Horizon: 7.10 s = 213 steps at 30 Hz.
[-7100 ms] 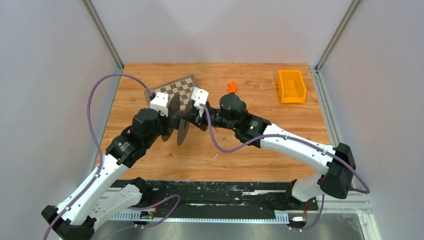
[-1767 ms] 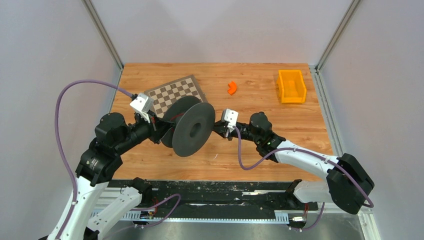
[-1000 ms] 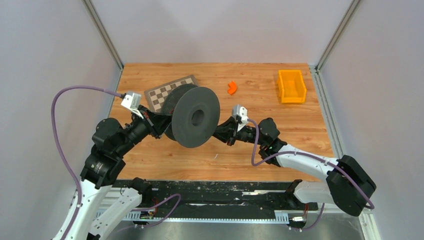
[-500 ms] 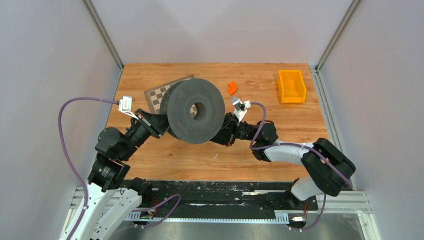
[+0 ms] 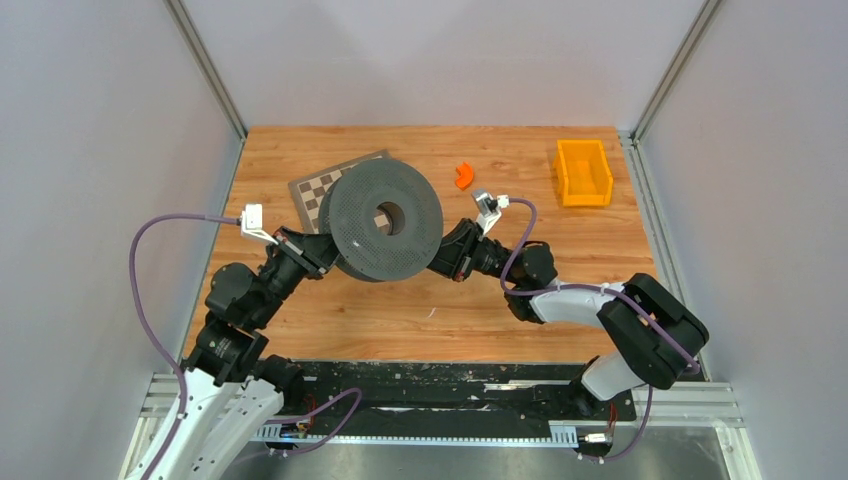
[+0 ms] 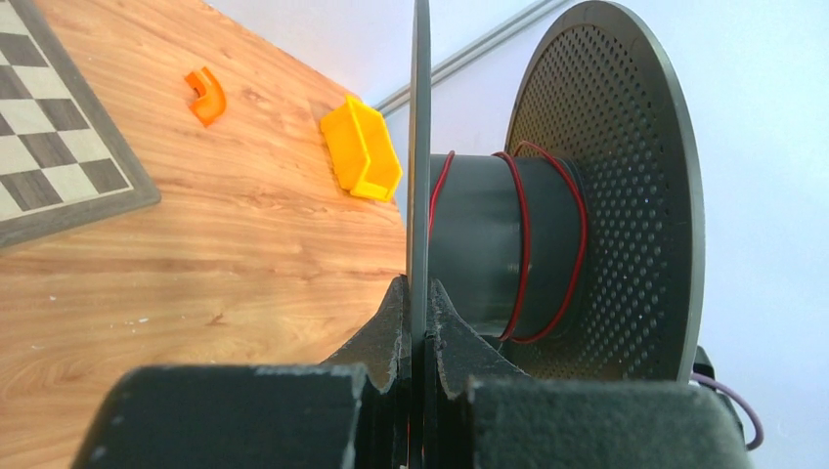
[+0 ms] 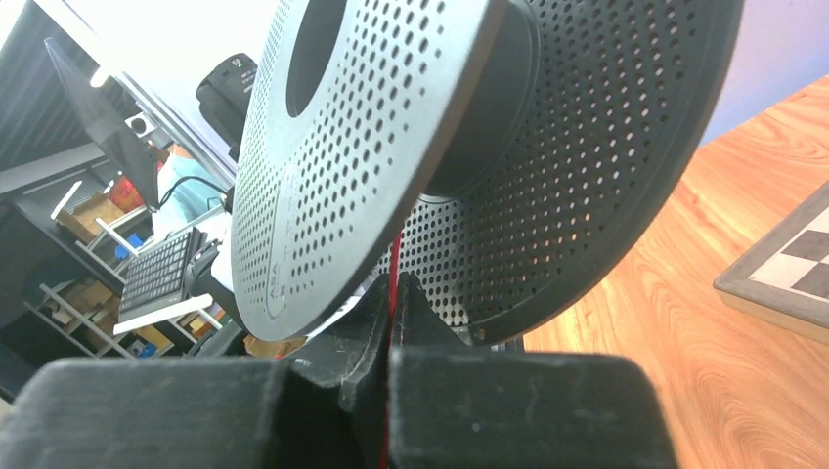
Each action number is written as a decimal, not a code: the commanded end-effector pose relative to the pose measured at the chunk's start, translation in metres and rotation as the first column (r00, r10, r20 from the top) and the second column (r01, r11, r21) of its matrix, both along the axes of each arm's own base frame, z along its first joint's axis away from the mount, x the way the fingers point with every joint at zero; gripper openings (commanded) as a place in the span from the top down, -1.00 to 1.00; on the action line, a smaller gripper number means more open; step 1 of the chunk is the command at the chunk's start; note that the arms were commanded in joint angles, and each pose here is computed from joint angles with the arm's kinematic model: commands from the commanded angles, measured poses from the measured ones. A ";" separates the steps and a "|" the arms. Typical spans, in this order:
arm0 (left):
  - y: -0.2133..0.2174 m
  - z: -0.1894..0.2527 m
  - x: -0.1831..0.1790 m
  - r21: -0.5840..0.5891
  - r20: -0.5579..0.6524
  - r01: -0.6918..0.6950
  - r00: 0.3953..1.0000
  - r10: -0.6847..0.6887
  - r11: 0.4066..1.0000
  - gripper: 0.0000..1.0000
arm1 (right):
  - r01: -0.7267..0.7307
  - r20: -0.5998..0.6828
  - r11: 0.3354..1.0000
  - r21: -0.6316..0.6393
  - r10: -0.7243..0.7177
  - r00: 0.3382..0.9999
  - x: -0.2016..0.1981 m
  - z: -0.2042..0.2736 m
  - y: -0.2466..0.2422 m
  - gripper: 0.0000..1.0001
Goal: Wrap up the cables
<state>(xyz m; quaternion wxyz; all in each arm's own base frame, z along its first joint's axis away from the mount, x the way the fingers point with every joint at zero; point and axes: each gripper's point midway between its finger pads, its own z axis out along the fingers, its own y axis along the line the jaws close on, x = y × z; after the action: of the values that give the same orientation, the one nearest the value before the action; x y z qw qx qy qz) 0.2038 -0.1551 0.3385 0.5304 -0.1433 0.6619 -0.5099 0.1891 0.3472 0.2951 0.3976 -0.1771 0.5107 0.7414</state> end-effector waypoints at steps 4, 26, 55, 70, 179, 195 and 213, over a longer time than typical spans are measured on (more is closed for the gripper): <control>0.009 0.023 0.005 -0.144 0.009 -0.059 0.998 0.061 0.988 1.00 | 0.039 -0.041 0.999 0.018 -0.038 0.998 0.010 0.007 -0.001 0.98; -0.001 0.014 0.014 -0.142 -0.056 -0.037 0.998 0.029 0.989 1.00 | 0.143 -0.162 0.989 -0.048 -0.149 0.975 0.031 -0.008 -0.007 1.00; -0.033 0.049 -0.011 0.345 0.189 0.233 0.932 -0.311 0.909 1.00 | 0.610 0.347 0.746 -0.267 -0.516 0.783 0.036 -0.018 -0.088 0.48; -0.044 0.052 -0.029 0.260 0.114 0.443 0.868 -0.483 0.858 1.00 | 0.653 0.709 0.751 -0.092 -0.411 0.573 0.043 0.032 -0.121 0.21; -0.064 0.029 -0.018 -0.107 -0.049 0.619 0.778 -0.626 0.778 1.00 | 0.538 0.869 0.788 0.299 -0.458 0.188 -0.006 0.107 -0.098 1.00; -0.061 0.029 -0.019 -0.084 -0.047 0.594 0.800 -0.598 0.800 1.00 | 0.566 0.841 0.797 0.213 -0.444 0.309 0.006 0.090 -0.093 0.53; -0.058 0.035 -0.024 -0.040 -0.003 0.590 0.807 -0.591 0.806 1.00 | 0.869 0.690 0.480 -0.119 -0.590 0.420 0.074 0.058 -0.147 0.29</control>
<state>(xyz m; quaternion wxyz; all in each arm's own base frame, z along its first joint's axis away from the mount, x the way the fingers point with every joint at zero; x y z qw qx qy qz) 0.1862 -0.2177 0.3522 0.2907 0.0207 0.6890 -0.6636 0.2351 0.2308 0.3521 0.7699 -0.3045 0.4703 0.3056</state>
